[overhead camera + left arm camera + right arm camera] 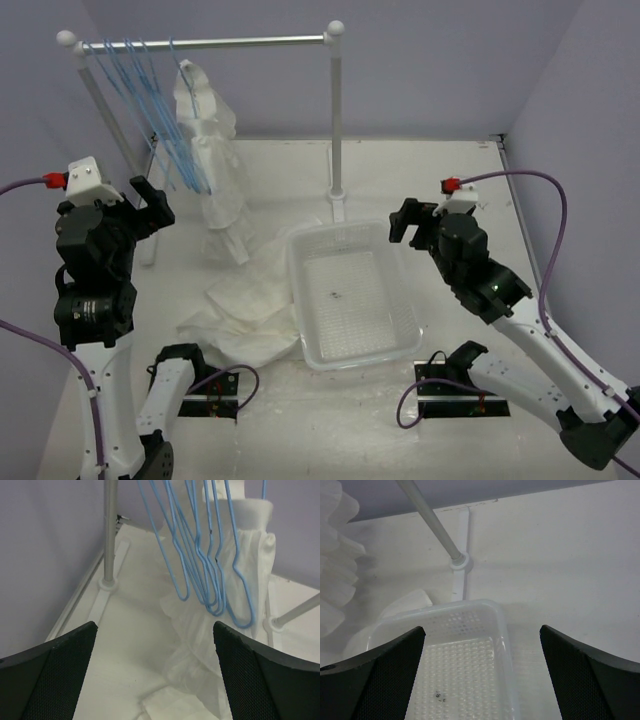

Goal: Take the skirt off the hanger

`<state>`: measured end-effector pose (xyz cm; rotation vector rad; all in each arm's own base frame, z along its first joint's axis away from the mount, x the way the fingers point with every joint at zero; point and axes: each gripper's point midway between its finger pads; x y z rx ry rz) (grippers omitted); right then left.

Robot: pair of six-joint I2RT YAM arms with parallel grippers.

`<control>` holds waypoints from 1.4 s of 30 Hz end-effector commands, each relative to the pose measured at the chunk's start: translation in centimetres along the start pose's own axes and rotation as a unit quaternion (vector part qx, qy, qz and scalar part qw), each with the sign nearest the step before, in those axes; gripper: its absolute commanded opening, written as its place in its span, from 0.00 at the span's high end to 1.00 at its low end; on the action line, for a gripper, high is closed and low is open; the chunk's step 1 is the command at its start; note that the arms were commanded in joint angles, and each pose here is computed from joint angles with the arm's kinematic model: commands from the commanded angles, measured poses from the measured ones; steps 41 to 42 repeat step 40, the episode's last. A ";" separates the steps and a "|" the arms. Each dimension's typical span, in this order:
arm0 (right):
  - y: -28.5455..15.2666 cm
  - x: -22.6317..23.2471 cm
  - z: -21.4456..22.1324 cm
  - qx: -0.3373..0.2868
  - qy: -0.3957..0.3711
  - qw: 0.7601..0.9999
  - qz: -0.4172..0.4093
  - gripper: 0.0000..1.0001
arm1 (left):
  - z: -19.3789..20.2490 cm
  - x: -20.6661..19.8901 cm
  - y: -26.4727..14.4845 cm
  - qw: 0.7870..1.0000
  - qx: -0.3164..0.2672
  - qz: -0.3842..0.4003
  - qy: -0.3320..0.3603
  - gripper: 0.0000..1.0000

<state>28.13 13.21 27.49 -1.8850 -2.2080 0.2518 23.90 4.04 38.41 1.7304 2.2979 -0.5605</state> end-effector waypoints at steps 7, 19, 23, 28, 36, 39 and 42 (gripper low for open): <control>-1.7 -1.3 0.2 -0.011 0.046 0.999 0.018 0.01 | 7.8 -2.3 -0.6 0.986 0.123 0.115 0.007 0.00; -1.7 -1.2 0.1 -0.023 0.046 0.999 0.011 0.01 | 10.3 -2.1 -0.7 0.980 0.151 0.128 0.005 0.00; -1.8 -1.4 0.0 -0.027 0.052 0.998 0.014 0.01 | 11.2 -2.5 -0.4 0.976 0.166 0.143 0.000 0.00; -1.7 -1.3 0.0 -0.027 0.058 0.998 0.014 0.01 | 12.2 -2.6 -0.4 0.973 0.169 0.157 -0.002 0.00; -1.6 -1.3 0.2 -0.023 0.069 0.997 0.018 0.01 | 15.1 -3.5 0.3 0.959 0.201 0.200 -0.024 0.00; -1.9 -1.5 0.2 -0.028 0.074 0.997 0.017 0.01 | 14.7 -3.1 0.4 0.964 0.189 0.188 -0.017 0.00; -2.0 -1.4 0.0 -0.034 0.074 0.997 0.012 0.01 | 14.9 -3.0 0.4 0.963 0.192 0.188 -0.019 0.00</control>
Point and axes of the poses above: each gripper's point midway between its finger pads, its own y axis out along the fingers, its own x axis along the line the jaws close on, z = x × y, and after that the axes turned 11 degrees about -y, right-handed
